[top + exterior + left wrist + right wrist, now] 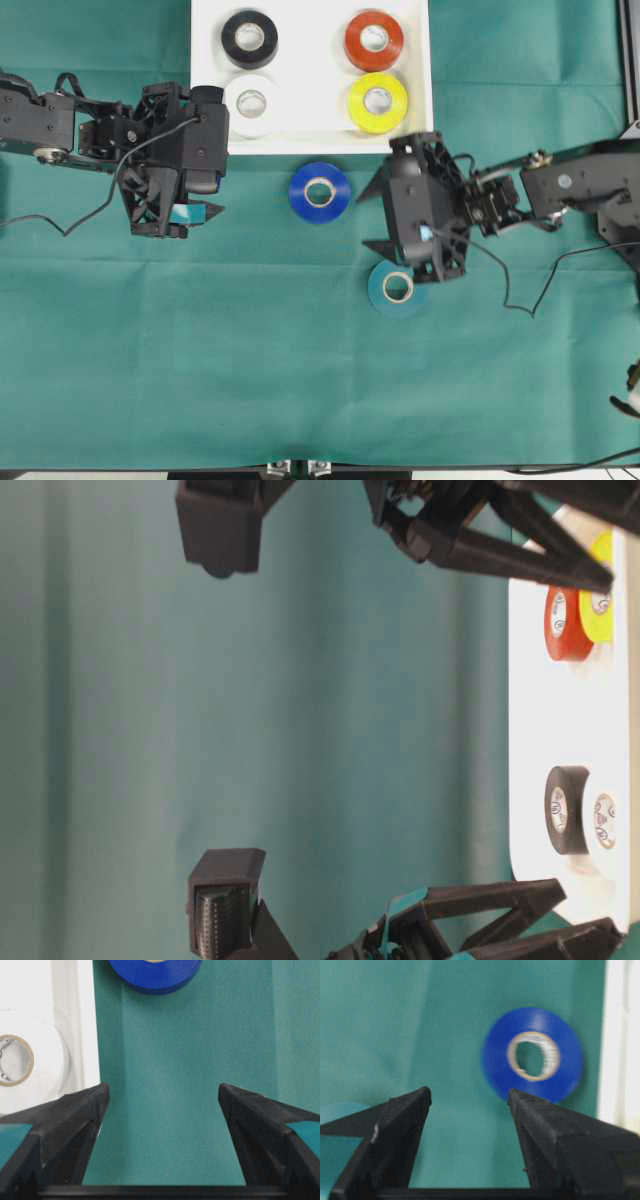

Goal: Put the tape alternately from left to right into the white case.
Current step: 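Move the right gripper down into the teal tape roll's hole and close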

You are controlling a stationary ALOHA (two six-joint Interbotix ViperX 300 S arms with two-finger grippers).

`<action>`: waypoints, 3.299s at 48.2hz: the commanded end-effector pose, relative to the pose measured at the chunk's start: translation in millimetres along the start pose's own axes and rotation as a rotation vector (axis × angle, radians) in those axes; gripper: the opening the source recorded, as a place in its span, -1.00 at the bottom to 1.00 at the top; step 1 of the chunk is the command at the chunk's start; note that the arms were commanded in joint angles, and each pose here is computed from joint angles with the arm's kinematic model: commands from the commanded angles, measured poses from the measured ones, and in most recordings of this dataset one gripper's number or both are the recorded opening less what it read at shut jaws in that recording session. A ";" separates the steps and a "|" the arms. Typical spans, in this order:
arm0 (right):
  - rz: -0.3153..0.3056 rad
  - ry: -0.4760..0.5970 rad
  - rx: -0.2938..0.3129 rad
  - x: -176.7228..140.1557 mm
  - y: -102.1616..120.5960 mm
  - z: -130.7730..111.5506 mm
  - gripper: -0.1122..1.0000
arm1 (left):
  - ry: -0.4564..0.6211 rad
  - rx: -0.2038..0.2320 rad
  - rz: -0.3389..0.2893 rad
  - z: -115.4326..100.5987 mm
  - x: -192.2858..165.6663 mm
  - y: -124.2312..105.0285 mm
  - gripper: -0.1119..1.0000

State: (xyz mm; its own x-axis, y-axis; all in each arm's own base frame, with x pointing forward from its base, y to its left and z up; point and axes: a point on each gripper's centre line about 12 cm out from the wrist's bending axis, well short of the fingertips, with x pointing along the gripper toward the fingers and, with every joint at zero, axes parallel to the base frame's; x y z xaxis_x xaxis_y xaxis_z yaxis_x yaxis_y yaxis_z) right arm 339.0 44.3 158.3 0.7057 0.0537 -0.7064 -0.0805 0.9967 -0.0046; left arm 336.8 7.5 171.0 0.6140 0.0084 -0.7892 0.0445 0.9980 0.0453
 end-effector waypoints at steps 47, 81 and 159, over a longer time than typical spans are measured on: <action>0.103 0.032 0.078 -10.2 39.1 -31.2 0.48 | -0.033 -0.029 -0.005 8.1 -4.4 -2.6 0.43; 0.029 0.175 0.069 25.6 36.7 -37.0 0.48 | -0.028 -0.022 -0.011 6.5 -3.9 -5.9 0.43; 0.058 -0.006 0.078 -24.0 33.8 1.2 -0.37 | -0.027 -0.015 -0.017 6.5 -4.0 -9.0 0.43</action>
State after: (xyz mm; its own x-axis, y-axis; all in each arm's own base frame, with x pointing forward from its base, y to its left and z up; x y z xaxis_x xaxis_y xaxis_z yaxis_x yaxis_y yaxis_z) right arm 320.0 75.9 159.5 0.6694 0.0986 -0.7363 -0.0566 0.9950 0.0818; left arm 337.1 -0.4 171.7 0.6177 -0.0070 -0.7864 0.0381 0.9991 0.0210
